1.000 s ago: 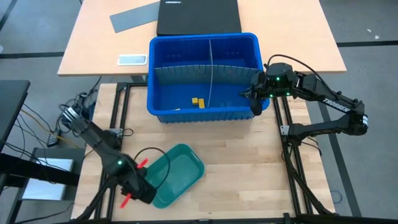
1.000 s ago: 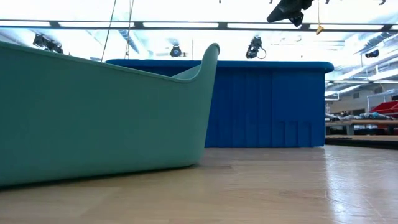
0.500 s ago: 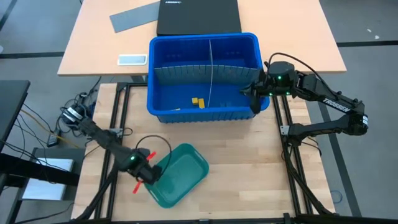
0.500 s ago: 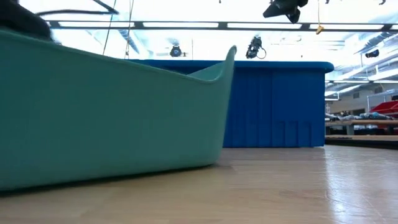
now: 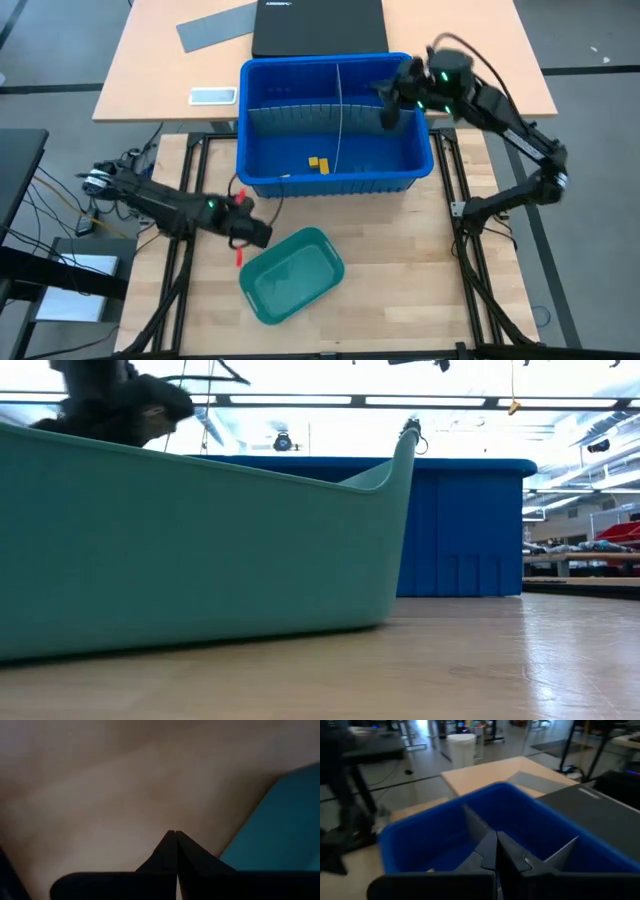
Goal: Sort Items/Unsort Items
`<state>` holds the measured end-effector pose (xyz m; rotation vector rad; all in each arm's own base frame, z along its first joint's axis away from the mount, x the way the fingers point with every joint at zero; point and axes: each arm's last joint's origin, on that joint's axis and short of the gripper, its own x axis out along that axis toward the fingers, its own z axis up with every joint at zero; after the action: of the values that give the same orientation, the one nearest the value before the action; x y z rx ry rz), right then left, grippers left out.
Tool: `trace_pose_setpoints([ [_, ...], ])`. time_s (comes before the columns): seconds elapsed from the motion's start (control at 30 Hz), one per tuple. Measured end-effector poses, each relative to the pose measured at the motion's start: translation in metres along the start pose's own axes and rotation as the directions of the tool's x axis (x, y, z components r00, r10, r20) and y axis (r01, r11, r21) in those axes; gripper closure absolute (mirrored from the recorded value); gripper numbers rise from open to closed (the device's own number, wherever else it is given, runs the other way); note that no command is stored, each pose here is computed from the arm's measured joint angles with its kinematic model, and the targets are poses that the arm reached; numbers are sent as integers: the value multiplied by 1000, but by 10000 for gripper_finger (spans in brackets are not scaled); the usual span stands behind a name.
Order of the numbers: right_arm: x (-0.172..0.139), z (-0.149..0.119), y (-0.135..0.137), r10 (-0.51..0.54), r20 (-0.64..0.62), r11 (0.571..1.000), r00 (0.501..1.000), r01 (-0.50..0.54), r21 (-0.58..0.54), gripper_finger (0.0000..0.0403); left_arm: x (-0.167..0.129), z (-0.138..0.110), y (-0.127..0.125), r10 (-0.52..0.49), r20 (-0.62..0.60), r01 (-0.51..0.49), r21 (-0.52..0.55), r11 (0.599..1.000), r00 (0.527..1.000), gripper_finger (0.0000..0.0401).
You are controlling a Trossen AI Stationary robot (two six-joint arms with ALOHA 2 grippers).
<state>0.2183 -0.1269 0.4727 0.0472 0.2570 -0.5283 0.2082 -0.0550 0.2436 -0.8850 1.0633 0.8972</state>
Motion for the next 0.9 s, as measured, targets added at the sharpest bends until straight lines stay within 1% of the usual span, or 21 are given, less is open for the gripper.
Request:
trace_pose_setpoints([
  [0.1,21,22,-19,-67,-38,997,997,68,20,403,-19,19,4,-73,66,70,41,997,995,401],
  [0.17,35,33,-38,-142,-90,988,986,147,53,403,-35,31,6,-128,113,122,55,991,985,401],
  [0.27,60,35,-72,-225,-213,959,951,255,126,403,-60,48,9,-211,167,203,67,977,963,401],
  [0.33,79,25,-95,-223,-326,933,919,298,202,403,-78,59,13,-265,204,257,65,964,942,401],
  [0.4,98,8,-116,-193,-427,898,883,335,287,403,-94,67,15,-309,237,299,75,951,921,401],
  [0.47,114,-18,-131,-133,-529,846,838,374,381,403,-110,75,17,-352,271,337,102,936,896,401],
  [0.5,122,-30,-137,-103,-573,815,813,400,420,403,-116,78,18,-361,284,340,123,932,888,401],
  [0.57,135,-50,-146,-68,-656,768,751,459,446,403,-127,85,19,-382,312,349,157,924,870,401],
  [0.6,142,-59,-149,-58,-683,758,728,478,444,402,-131,88,20,-387,327,349,171,921,862,401],
  [0.67,157,-68,-153,-54,-691,743,721,492,454,401,-139,96,24,-387,357,337,195,921,850,401],
  [0.8,179,-80,-159,-59,-670,704,740,507,498,399,-148,110,31,-370,411,306,216,927,833,401],
  [0.9,192,-96,-164,-44,-703,668,709,544,507,398,-152,117,36,-352,440,278,225,934,826,401],
])
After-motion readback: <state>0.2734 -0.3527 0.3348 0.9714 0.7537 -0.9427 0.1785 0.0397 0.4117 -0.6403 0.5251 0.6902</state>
